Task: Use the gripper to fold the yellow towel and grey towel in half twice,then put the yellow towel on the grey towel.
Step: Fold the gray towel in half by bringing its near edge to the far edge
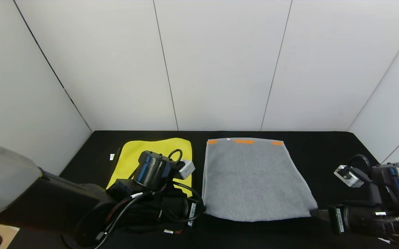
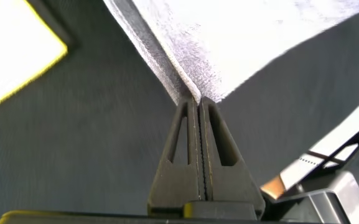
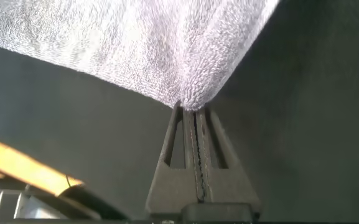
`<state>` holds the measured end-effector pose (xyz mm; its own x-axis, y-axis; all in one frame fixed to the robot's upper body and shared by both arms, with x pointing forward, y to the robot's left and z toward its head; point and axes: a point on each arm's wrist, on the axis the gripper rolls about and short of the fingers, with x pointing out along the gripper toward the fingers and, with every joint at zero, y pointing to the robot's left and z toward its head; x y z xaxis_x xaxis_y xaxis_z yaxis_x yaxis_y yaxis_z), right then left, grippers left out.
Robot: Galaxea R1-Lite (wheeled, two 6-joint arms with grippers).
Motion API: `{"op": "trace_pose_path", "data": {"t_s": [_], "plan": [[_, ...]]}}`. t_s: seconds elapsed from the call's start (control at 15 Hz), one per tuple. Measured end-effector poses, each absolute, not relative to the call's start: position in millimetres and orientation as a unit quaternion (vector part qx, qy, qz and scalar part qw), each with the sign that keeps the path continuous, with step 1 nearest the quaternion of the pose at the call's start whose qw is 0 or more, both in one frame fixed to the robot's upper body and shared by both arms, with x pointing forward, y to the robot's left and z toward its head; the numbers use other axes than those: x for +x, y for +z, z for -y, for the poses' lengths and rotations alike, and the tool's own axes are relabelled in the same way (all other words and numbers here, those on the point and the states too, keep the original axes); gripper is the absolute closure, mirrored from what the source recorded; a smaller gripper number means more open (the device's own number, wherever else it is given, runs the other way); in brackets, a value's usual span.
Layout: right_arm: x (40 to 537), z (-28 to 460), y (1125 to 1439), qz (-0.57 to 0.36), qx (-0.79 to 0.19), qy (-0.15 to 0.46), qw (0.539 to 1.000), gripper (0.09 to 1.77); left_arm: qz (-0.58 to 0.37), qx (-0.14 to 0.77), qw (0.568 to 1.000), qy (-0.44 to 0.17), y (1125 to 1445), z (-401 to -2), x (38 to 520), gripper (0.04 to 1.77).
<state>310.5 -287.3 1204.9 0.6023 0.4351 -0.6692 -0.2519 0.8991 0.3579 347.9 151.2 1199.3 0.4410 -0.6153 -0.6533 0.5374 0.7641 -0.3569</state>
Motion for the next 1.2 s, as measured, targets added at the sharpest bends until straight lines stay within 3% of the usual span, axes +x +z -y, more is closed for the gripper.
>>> {"op": "trace_pose_path", "data": {"t_s": [0.67, 1.2], "plan": [[222.8, 289.7, 1227.4, -0.339, 0.111, 0.247, 0.901, 1.74, -0.374, -0.032, 0.864, -0.335, 1229.6, -178.2, 264.4, 1.7], [205.4, 295.1, 1240.8, -0.312, 0.111, 0.252, 0.909, 1.74, -0.353, -0.036, 0.874, -0.332, 1239.0, -182.0, 261.7, 1.7]]}}
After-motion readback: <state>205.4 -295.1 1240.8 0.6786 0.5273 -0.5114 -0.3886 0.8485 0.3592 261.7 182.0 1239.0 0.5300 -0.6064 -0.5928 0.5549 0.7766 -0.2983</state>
